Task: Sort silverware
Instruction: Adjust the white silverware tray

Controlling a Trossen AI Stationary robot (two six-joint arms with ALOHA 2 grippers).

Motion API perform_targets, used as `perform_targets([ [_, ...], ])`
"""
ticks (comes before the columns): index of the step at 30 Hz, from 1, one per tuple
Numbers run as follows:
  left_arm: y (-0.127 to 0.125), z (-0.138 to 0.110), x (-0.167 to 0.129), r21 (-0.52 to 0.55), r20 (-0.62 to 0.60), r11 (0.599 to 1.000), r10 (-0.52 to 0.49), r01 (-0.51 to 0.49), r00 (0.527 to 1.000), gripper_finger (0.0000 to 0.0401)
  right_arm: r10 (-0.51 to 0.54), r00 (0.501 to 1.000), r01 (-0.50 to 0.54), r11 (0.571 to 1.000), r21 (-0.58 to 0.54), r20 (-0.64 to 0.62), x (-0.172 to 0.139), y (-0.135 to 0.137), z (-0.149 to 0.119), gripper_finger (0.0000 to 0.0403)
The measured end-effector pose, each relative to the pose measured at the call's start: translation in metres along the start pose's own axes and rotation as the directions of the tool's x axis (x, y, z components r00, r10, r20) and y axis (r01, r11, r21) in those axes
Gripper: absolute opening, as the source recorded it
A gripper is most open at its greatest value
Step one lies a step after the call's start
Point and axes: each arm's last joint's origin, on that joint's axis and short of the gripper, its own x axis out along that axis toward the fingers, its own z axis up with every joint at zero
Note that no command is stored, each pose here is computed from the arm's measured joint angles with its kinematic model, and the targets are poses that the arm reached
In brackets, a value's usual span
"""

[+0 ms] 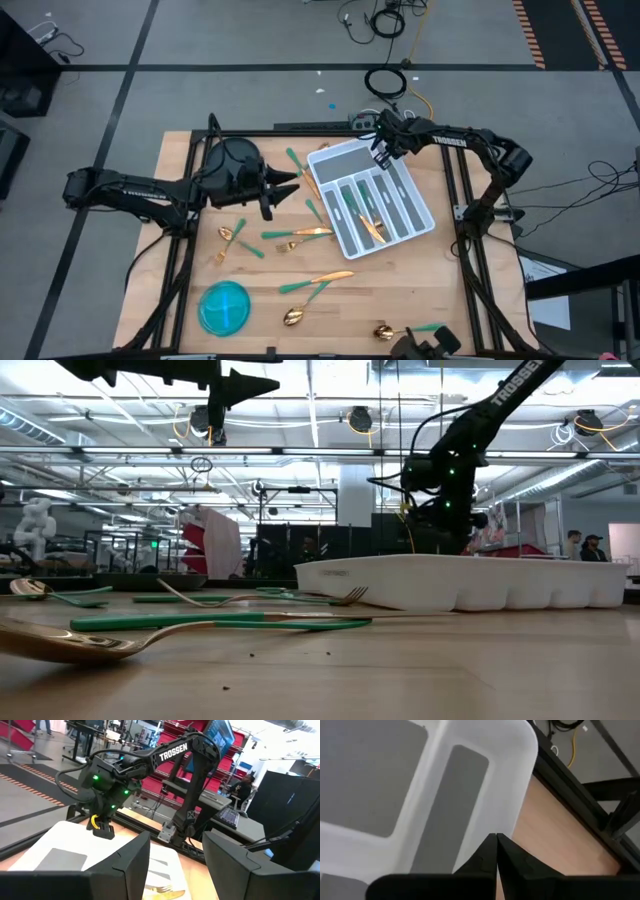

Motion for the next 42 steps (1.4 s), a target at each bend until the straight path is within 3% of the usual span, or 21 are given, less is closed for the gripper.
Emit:
perform_targets([
  [22,0.003,0.001,0.001,0.001,0.005,1.000,0.014,-0.014,1.000,0.0190,-0.213,0.948,0.217,0.976,-0.011,-0.236,0.001,-0.026,-0.024,0.0000],
  [30,0.003,0.001,0.001,0.001,0.005,1.000,0.013,-0.013,1.000,0.0190,-0.282,0.930,0.298,0.954,0.036,-0.234,-0.020,-0.043,-0.031,0.0000],
  [34,0.003,0.001,0.001,0.003,0.005,1.000,0.012,-0.012,1.000,0.0190,-0.251,0.950,0.268,0.961,0.072,-0.187,-0.037,-0.049,-0.032,0.0000],
  [38,0.003,0.002,0.001,-0.001,0.014,1.000,0.022,-0.022,1.000,0.0190,-0.087,0.994,0.093,0.991,0.093,-0.072,-0.068,-0.036,-0.036,0.0000],
  [42,0.003,0.003,0.001,-0.024,0.028,0.999,0.021,-0.021,0.999,0.0190,0.039,0.999,-0.040,0.998,0.042,0.025,-0.097,-0.011,-0.044,0.0000],
])
